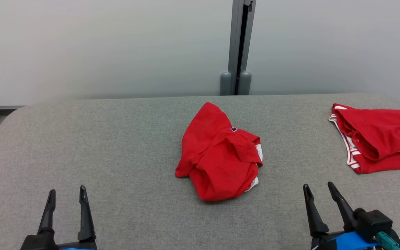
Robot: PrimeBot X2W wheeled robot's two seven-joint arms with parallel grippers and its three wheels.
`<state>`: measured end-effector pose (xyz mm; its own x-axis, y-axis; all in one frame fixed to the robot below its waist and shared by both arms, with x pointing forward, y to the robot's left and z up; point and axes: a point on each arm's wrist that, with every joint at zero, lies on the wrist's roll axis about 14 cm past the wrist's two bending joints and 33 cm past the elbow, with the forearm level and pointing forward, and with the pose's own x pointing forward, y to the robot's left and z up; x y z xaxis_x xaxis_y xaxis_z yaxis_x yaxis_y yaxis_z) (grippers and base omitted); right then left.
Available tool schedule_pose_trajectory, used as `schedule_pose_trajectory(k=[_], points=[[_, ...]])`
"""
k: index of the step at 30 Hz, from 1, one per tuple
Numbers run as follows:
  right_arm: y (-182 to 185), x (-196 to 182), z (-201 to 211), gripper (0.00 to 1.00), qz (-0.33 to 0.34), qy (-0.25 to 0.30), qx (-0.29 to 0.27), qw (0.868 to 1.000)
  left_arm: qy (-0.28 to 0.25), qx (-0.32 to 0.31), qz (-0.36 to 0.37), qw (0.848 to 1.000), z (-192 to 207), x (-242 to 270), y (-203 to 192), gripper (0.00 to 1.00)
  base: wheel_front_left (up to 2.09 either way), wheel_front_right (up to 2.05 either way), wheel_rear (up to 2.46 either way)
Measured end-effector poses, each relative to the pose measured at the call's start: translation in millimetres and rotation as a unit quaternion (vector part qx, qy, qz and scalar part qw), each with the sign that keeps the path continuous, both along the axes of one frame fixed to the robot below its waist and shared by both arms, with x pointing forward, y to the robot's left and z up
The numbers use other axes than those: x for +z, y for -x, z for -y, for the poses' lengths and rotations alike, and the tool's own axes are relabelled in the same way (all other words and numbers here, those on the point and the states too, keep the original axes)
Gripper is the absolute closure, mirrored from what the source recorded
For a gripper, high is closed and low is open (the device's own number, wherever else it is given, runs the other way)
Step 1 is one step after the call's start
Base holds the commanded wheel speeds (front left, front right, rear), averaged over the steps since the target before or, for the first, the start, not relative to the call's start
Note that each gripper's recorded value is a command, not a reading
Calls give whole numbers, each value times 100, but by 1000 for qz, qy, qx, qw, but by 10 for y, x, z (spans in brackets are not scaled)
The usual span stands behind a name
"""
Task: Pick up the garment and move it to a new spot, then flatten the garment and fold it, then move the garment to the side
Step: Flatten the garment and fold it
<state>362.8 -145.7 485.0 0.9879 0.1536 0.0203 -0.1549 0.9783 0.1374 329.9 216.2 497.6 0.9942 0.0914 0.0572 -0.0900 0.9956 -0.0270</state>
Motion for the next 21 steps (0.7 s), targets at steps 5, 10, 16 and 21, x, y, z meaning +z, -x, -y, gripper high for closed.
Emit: schedule_pose_trajectory(k=[5,10,16,21], points=[[-126,102,-75,0,15,6,14,1000,0,1,-1,1000,-1,-4,-17,0,0,0,0],[-370,292,-249,0,41,13,42,998,1,-1,-2,1000,15,-9,-45,0,0,0,0],[-645,199,-453,0,22,30,77,996,6,6,-8,1000,-13,-48,-76,0,0,0,0],[-762,-169,-554,0,-35,46,98,994,11,21,-17,1000,-78,-99,-85,0,0,0,0]])
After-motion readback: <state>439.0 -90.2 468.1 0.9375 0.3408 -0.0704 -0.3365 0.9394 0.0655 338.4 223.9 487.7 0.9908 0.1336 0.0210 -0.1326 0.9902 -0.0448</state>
